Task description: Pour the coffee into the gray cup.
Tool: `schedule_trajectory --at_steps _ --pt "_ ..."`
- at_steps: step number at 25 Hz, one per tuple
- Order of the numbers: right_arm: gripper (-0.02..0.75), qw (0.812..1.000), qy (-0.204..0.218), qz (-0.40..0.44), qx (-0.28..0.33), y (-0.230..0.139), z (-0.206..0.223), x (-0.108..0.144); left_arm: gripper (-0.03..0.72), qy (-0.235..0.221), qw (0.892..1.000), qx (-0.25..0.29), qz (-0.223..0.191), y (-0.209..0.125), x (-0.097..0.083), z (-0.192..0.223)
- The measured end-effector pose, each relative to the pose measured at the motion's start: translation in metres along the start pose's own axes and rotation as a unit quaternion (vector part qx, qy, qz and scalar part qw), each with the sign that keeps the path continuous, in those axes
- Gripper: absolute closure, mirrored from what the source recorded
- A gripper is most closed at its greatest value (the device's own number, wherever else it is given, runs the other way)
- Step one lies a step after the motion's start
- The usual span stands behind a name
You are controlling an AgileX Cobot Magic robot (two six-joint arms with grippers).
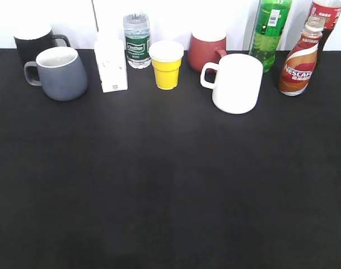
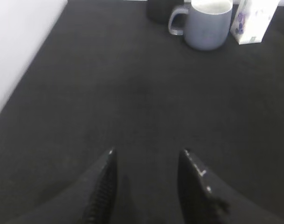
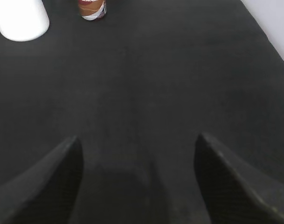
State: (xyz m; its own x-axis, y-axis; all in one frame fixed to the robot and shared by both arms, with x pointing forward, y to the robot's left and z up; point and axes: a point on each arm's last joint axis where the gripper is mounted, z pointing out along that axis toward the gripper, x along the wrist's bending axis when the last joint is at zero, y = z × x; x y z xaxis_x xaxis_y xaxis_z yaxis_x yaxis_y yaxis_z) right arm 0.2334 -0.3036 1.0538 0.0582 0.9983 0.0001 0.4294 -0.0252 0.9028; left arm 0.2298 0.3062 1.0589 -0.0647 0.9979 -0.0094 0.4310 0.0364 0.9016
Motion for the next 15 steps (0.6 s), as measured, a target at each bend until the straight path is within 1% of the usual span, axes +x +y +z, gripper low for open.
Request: schedule_trajectory --at_steps 15 --pt "0.158 1.000 0.000 0.000 0.000 0.0000 0.0000 0.0000 0.386 0.000 1.000 -0.001 0.000 -0.0003 0.0000 0.0000"
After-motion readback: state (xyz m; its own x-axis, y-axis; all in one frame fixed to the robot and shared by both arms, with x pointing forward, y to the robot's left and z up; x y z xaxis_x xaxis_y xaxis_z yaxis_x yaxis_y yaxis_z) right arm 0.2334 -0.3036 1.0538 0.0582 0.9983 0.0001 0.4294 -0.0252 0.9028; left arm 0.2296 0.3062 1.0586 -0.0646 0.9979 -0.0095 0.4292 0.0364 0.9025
